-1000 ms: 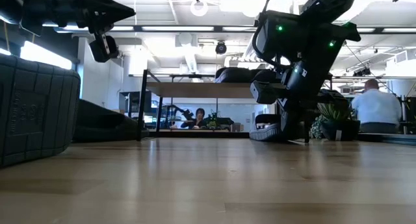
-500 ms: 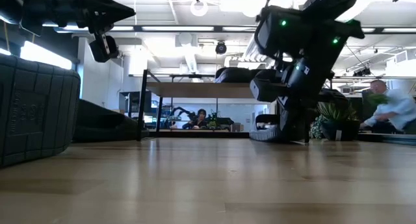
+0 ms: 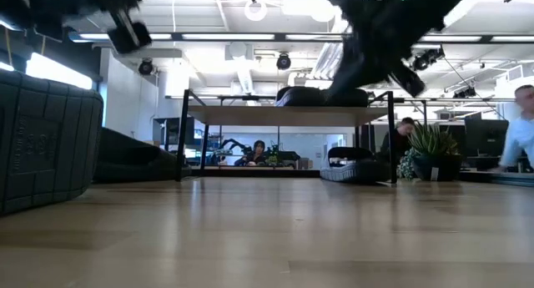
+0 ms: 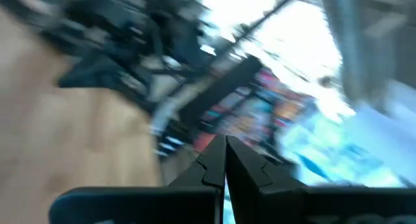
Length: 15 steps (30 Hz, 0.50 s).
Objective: Pick and place slides into the shelf
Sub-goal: Put the black slipper under the shelf
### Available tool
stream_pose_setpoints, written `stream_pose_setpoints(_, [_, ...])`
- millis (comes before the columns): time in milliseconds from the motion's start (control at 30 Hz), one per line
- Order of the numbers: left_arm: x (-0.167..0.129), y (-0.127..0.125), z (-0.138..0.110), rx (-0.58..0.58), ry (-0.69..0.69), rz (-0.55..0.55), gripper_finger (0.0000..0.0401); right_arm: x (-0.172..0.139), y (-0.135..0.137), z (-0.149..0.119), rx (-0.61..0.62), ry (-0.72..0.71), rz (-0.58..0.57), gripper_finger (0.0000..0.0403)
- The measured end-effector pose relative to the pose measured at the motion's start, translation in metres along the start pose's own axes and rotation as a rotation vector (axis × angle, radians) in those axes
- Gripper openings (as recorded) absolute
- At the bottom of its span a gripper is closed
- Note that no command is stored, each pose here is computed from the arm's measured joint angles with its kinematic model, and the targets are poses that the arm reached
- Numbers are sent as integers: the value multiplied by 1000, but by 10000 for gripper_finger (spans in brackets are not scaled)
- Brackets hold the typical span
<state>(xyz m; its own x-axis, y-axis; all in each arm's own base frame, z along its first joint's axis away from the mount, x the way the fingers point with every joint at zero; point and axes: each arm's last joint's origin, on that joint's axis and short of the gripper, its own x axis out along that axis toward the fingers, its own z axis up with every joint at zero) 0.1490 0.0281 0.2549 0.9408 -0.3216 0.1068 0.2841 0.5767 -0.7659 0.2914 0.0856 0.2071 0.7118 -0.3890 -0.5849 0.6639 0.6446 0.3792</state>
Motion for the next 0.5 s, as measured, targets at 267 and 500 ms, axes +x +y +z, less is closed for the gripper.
stream_pose_setpoints(267, [10, -42, -14, -14, 79, -360, 1, -24, 22, 0, -48, -53, 191, 0])
stream_pose_setpoints(500, [19, -62, -40, -123, 96, -364, 0, -27, 24, -3, -52, -51, 199, 0])
